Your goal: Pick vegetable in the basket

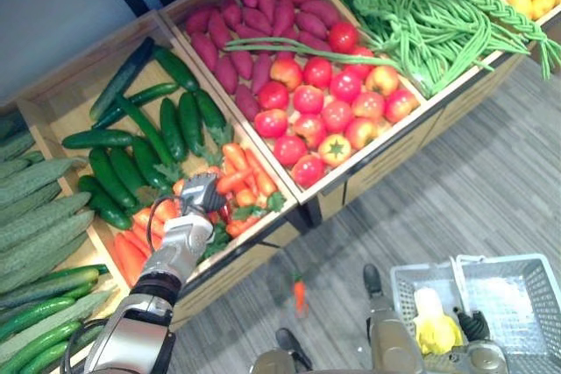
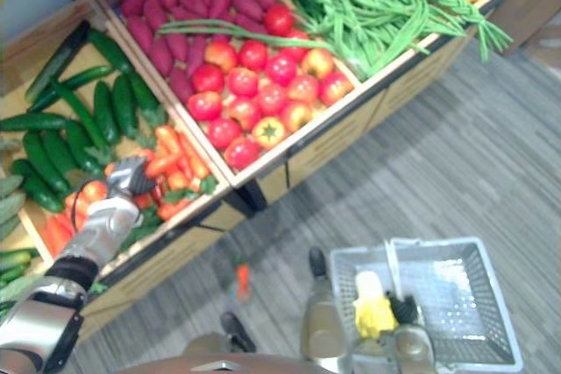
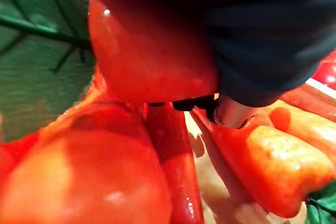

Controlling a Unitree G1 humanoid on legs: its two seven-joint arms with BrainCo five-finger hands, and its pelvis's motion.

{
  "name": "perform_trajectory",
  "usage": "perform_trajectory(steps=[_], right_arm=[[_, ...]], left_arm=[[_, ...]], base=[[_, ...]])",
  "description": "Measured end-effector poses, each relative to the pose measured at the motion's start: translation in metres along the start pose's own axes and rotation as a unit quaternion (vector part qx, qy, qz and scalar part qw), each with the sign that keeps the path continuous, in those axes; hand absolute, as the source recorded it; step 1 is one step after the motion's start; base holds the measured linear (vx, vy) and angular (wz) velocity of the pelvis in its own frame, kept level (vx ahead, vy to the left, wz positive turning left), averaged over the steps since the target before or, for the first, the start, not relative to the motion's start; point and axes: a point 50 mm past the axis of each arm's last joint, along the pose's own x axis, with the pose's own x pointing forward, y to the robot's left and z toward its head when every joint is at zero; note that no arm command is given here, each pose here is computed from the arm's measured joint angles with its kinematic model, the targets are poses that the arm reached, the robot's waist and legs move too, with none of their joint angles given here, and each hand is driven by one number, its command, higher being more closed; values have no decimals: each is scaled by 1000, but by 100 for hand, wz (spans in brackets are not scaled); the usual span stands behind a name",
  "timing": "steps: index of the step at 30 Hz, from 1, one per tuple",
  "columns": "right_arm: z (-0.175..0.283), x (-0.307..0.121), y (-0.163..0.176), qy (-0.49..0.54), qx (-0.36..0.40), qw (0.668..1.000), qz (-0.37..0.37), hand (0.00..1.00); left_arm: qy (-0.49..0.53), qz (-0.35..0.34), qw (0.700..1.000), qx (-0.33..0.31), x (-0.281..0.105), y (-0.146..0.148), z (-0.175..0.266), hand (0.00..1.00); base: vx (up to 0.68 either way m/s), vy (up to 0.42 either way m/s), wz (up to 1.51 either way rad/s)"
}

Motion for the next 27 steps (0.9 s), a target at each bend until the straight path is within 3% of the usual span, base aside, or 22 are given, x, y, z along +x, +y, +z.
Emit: perform_trajectory(steps=[7, 18, 27], right_arm=[[-6, -1, -2, 11, -13, 1000, -1, 100], [-31, -12, 3, 61, 1, 998, 7, 100], [-41, -15, -7, 76, -15, 997, 6, 100]], left_arm=[[-9, 6, 1000, 0, 2, 5, 4, 100], [-45, 97, 994, 13, -5, 52, 5, 100], [-149, 103, 983, 31, -26, 65, 26, 100]], base=[[-36, -44, 23], [-9, -26, 15], [-18, -18, 8]])
